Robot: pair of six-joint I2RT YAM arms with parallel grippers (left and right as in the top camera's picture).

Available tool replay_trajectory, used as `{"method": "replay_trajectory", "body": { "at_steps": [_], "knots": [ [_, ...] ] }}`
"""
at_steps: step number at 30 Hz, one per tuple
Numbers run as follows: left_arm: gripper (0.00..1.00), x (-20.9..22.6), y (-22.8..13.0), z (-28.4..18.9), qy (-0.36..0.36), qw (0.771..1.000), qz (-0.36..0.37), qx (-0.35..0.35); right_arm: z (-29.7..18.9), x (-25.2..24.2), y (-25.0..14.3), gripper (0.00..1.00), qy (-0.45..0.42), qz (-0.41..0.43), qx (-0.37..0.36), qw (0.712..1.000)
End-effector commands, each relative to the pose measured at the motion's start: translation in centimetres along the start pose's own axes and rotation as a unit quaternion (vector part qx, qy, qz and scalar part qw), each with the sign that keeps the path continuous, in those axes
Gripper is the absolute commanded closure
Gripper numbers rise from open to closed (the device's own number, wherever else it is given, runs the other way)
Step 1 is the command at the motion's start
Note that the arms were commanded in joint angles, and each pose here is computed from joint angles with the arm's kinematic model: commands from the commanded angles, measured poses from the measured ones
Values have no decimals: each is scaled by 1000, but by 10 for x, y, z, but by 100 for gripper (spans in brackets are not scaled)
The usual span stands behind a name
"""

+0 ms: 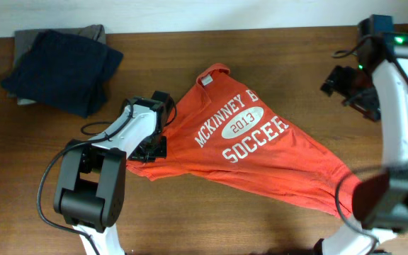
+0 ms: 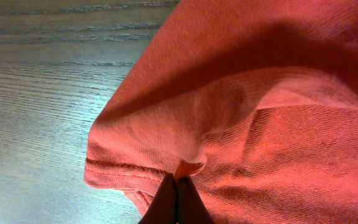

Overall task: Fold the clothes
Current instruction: 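Reach the right gripper to the t-shirt's lower right corner and grasp it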

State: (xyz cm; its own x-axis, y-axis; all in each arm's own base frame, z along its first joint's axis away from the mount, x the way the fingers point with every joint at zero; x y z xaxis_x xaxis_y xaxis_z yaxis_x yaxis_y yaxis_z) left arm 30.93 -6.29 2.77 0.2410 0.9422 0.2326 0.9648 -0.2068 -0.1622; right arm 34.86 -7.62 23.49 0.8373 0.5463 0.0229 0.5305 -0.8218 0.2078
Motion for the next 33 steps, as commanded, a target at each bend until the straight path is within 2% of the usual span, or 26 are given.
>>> {"method": "replay_trajectory", "body": {
  "at_steps": [1, 4, 8, 13, 18, 23, 28, 33],
  "knots": [
    [99, 3, 4, 1, 5, 1000, -4, 0, -58, -36, -9, 1, 20, 73, -57, 995],
    [99, 3, 4, 1, 5, 1000, -4, -1, -78, -64, -27, 1, 4, 105, -54, 993],
    [99, 3, 4, 0, 5, 1000, -4, -1, -74, -79, -43, 1, -2, 84, -46, 995],
    [100, 3, 4, 1, 5, 1000, -5, -1, -30, -94, -71, 1, -61, 73, 19, 995],
    [100, 3, 3, 1, 5, 1000, -4, 1, 29, -112, -104, 1, -124, 149, 68, 979],
    [99, 4, 3, 1, 5, 1000, -5, 3, 72, -121, -140, 1, -114, 161, 117, 973],
    [100, 4, 3, 1, 5, 1000, -5, 2, 94, -144, -167, 1, -130, 194, 121, 965],
    [99, 4, 3, 1, 5, 1000, -5, 2, 113, -154, -183, 1, -101, 207, 115, 966]
  ]
}}
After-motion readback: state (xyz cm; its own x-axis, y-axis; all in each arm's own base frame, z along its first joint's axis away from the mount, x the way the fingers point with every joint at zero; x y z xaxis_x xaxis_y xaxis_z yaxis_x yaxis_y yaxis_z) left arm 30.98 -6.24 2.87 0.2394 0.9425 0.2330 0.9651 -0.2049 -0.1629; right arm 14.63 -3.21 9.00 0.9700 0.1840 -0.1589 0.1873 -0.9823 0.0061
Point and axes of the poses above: each gripper's point midway between its finger pads, its own z axis out along the fingers, its own x axis along the line the jaws close on, y = z × x, the point moved 2 cm from there along -z, back along the fingers, and after that the axes turned 14 degrees about z, right-handed, at the moved point
